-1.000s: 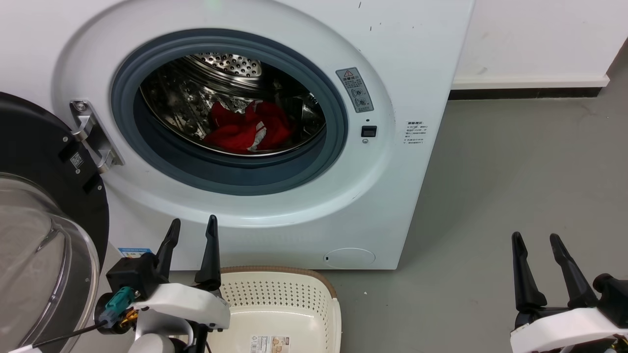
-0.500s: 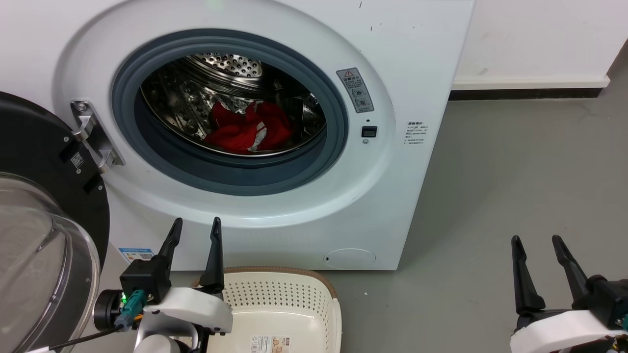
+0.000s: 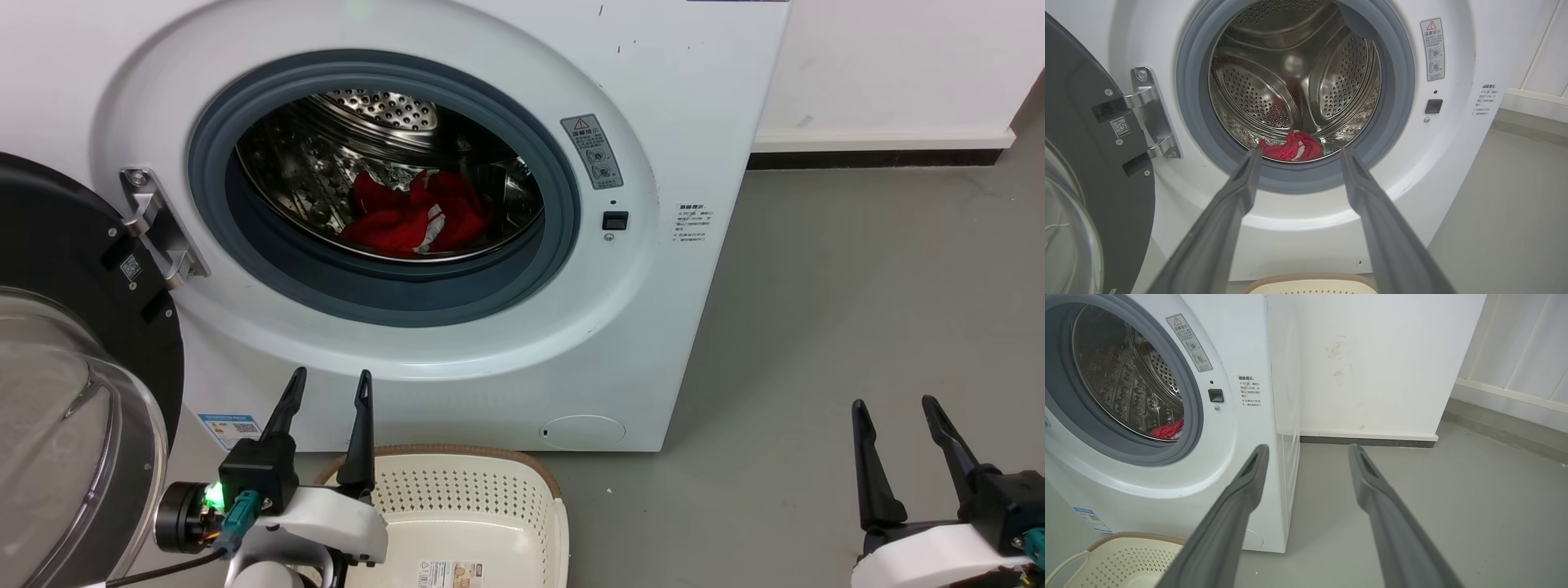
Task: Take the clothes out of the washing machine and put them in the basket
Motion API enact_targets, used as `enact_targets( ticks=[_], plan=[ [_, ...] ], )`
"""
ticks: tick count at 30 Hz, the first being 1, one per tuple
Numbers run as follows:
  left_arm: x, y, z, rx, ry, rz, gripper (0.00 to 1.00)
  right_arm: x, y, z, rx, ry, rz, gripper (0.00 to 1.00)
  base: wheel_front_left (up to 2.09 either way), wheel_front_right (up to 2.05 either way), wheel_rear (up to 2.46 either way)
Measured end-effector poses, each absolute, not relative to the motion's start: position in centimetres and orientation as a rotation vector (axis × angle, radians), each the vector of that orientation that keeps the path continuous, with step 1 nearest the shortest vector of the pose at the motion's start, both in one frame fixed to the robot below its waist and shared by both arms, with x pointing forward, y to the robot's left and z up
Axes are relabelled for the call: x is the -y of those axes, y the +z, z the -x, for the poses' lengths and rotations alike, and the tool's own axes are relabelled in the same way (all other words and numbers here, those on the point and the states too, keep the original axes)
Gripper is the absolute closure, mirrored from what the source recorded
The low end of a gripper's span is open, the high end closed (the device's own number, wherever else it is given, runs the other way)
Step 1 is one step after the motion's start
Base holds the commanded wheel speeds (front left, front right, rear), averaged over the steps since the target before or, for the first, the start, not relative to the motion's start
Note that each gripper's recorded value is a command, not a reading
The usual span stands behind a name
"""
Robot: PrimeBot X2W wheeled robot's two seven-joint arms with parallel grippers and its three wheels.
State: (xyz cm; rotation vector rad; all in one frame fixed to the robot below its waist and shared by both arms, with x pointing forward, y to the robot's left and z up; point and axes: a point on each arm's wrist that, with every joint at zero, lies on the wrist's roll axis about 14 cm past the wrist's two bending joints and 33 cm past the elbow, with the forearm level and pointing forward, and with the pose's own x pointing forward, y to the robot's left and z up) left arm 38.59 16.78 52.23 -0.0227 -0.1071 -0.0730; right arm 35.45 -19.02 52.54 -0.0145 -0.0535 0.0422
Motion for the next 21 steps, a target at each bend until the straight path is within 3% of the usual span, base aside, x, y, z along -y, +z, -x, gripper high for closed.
enact_targets(
  ticks=[21],
  plan=[
    [-17.13, 51.31, -38.67, 0.091, -0.059, -0.034, 0.00, 19.00, 52.31, -35.39, 0.048, 0.046, 0.074, 0.00, 0.00, 0.00, 0.00]
  ],
)
